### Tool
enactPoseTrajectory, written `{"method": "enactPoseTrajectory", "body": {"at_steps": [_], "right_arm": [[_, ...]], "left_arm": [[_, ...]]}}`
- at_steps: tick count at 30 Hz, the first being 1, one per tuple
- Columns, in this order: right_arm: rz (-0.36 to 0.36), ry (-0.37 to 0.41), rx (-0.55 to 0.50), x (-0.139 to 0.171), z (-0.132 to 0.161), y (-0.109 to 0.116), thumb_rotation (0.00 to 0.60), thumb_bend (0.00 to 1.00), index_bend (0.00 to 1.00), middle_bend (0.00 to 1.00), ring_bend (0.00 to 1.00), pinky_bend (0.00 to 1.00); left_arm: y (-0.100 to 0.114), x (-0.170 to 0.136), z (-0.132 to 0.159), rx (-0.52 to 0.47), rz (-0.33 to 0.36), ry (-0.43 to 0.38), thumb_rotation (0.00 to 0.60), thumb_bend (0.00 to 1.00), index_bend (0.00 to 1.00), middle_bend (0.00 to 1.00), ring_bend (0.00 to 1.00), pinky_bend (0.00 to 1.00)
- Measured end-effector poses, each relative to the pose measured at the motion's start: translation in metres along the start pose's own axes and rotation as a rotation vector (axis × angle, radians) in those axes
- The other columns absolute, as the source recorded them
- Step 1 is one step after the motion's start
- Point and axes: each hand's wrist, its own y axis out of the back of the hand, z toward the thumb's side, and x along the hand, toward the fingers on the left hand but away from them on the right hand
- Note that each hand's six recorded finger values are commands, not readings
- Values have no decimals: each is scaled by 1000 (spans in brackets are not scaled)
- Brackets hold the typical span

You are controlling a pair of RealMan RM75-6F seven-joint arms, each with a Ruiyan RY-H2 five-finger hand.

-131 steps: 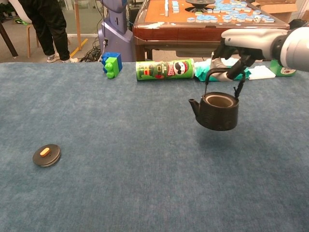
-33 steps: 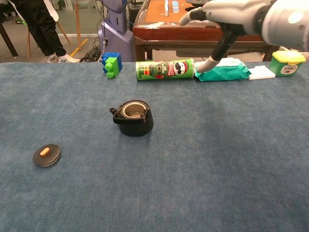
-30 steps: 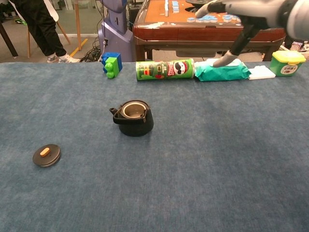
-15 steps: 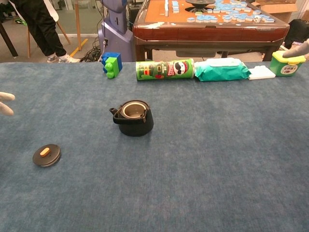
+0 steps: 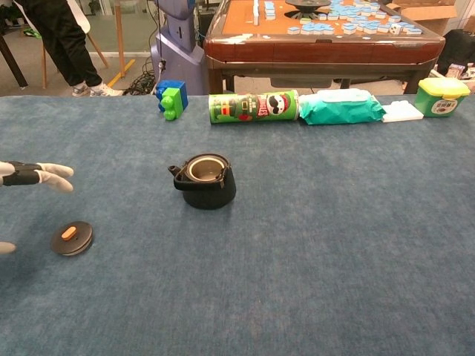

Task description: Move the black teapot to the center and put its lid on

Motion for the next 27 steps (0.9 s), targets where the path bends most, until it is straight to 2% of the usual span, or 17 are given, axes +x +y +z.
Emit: {"method": "enactPoseTrajectory", "body": {"at_steps": [11,21,27], "right_arm": [[1,-21,-38,5,-13,-4,600,95,47,102,0,0],[-4,-51,-71,11,-27,-4,600,95,47,102,0,0],[-9,-60,-81,13,-32,-3,600,95,52,102,0,0]], "left_arm": [[-13,23,9,11,-55,36,600,234,196,0,0,0],[-16,37,21,-18,-13,41,600,234,231,0,0,0],[-21,39,23,1,-21,43,600,234,249,0,0,0]]}}
